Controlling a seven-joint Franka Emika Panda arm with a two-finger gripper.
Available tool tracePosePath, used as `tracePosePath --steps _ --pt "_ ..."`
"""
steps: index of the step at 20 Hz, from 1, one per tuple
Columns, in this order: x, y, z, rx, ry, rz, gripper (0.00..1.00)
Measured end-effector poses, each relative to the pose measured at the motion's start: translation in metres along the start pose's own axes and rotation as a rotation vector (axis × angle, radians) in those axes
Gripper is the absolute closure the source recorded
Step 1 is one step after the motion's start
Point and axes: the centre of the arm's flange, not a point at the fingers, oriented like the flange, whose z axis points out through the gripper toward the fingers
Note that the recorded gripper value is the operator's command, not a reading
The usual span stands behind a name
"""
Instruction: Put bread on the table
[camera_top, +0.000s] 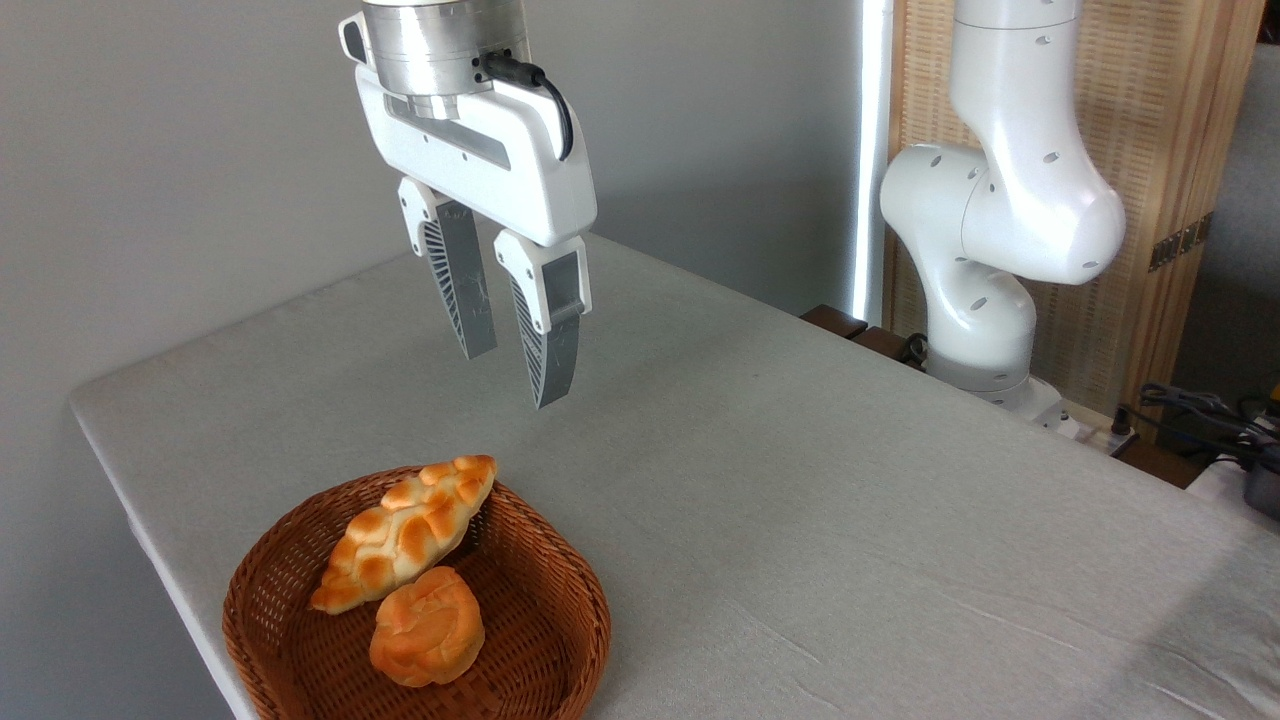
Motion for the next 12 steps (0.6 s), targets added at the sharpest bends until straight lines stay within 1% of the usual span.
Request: tracePosePath --steps 12 --pt "0.0004 0.0001 0.0036 -0.005 -0.005 0.001 0.0"
